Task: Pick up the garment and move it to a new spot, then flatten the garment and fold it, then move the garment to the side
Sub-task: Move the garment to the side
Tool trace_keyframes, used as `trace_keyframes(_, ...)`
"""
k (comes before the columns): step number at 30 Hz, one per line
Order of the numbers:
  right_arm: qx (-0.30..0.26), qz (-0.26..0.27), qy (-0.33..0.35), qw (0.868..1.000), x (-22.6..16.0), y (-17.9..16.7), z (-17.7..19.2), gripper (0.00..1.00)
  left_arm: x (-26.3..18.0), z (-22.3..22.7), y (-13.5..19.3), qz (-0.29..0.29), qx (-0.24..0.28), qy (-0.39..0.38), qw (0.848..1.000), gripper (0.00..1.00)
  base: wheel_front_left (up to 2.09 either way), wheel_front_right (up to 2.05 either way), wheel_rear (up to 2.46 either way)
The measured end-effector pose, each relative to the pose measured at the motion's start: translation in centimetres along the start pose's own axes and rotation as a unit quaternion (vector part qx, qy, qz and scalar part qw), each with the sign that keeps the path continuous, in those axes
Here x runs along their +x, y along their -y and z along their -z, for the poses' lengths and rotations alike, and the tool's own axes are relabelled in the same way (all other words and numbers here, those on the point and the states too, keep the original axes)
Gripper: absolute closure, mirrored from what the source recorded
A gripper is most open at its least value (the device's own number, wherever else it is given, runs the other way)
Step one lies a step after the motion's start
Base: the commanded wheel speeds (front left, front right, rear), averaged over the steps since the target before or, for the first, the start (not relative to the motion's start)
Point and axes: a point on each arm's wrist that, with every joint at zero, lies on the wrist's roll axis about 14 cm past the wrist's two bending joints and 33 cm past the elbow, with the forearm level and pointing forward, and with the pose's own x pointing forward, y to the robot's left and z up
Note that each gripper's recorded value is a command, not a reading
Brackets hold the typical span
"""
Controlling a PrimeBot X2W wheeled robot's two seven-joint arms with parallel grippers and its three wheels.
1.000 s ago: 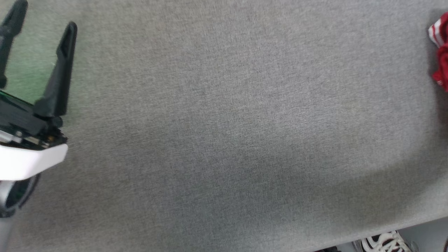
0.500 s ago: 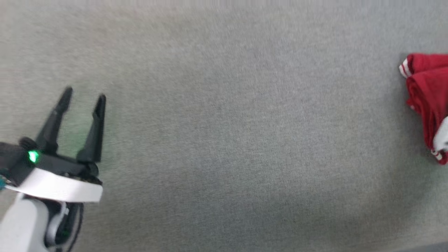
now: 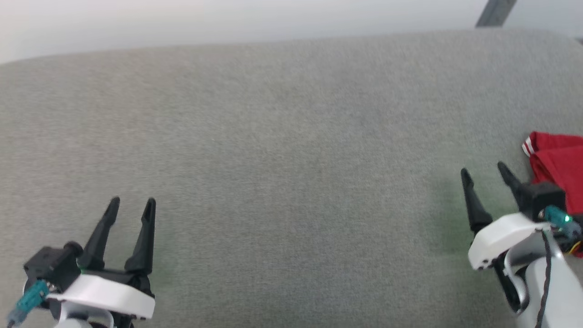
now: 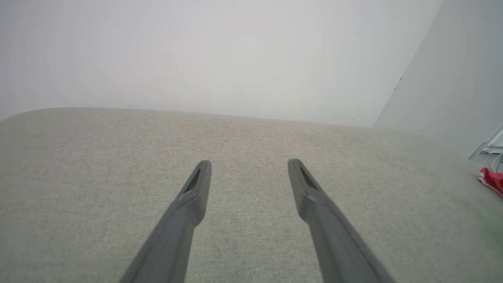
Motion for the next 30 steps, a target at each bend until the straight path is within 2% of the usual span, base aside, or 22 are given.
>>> trace_keyframes(6, 0.032, -0.031, 0.042, 0.998, -1.1, -2.8, -1.5, 0.0, -2.6, -0.8, -1.2, -0.03, 0.005, 0.011, 0.999, 0.0, 0.0, 0.0, 0.0)
trace_keyframes(15, 0.046, -0.051, 0.085, 0.994, -3.3, -4.6, -3.5, 0.0, -5.3, -2.0, -1.4, -0.048, 0.0, 0.032, 0.998, 0.0, 0.0, 0.0, 0.0)
trace_keyframes(30, 0.069, 0.0, 0.11, 0.991, -7.0, -2.2, -4.4, 0.0, -6.9, -2.2, -1.0, -0.045, 0.005, 0.035, 0.998, 0.0, 0.0, 0.0, 0.0)
